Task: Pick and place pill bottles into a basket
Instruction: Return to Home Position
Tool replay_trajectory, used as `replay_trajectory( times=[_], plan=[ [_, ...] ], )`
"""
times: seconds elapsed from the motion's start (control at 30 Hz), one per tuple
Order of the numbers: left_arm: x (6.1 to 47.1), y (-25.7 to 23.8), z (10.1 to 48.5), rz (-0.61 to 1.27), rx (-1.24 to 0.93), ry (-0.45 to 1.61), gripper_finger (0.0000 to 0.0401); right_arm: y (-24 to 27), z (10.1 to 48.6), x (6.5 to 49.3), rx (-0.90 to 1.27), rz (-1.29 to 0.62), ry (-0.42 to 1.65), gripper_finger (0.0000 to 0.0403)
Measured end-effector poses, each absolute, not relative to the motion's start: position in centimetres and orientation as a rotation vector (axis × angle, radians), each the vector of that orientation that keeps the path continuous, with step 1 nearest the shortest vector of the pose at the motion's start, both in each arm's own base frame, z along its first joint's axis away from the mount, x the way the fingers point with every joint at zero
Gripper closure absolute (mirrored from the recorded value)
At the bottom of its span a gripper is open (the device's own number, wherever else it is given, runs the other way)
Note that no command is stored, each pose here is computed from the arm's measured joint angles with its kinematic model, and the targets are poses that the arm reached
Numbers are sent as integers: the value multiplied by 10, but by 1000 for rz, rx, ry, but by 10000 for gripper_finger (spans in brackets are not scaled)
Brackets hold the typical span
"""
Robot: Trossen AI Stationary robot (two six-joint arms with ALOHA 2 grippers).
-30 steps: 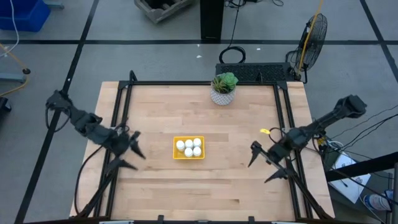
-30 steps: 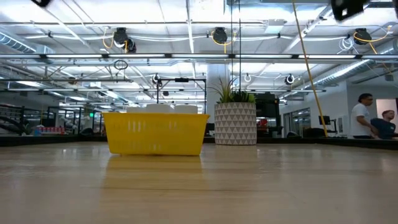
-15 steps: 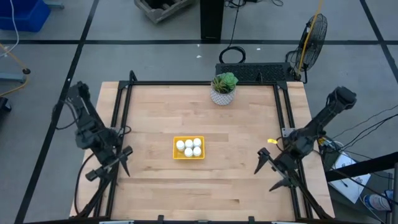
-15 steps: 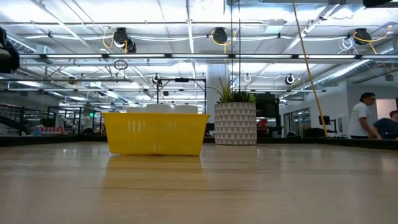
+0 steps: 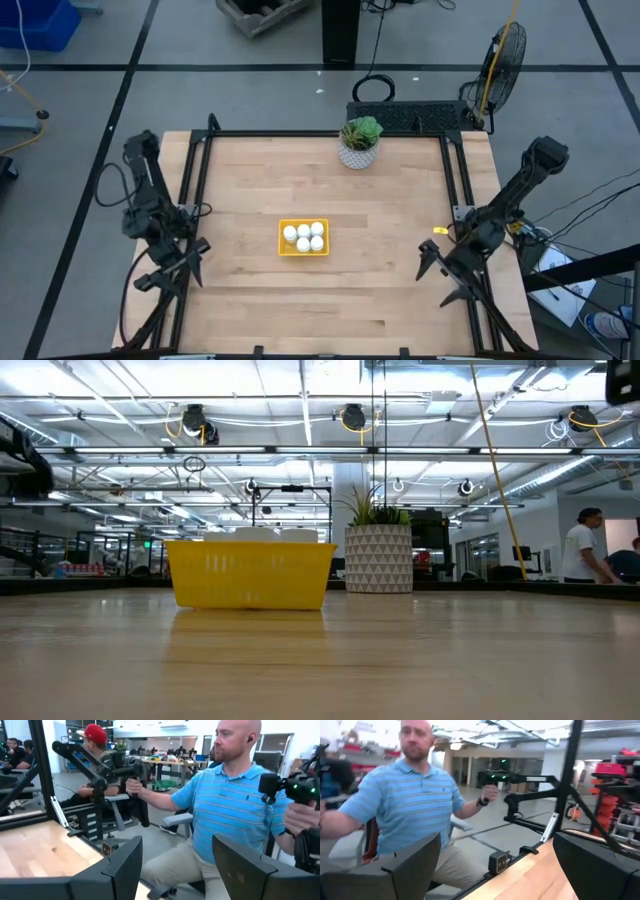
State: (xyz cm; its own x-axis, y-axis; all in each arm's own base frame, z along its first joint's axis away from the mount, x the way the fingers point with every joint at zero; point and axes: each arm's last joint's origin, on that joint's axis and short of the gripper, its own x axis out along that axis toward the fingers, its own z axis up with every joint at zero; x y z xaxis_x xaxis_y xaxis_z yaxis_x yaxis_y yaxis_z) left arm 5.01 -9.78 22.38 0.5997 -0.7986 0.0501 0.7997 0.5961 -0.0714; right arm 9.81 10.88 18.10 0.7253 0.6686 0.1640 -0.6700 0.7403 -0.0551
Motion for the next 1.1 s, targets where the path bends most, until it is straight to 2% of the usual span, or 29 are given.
replay_trajectory(
  times=[0.47,0.67,1.1],
  plan=[
    [44,-98,218,-924,-19,-58,160,105,186,95,59,719,-219,23],
    [39,-94,222,-954,-8,-118,160,93,197,85,123,718,-272,23],
    [38,-91,221,-939,-12,-117,160,70,199,65,115,711,-311,23]
  ],
)
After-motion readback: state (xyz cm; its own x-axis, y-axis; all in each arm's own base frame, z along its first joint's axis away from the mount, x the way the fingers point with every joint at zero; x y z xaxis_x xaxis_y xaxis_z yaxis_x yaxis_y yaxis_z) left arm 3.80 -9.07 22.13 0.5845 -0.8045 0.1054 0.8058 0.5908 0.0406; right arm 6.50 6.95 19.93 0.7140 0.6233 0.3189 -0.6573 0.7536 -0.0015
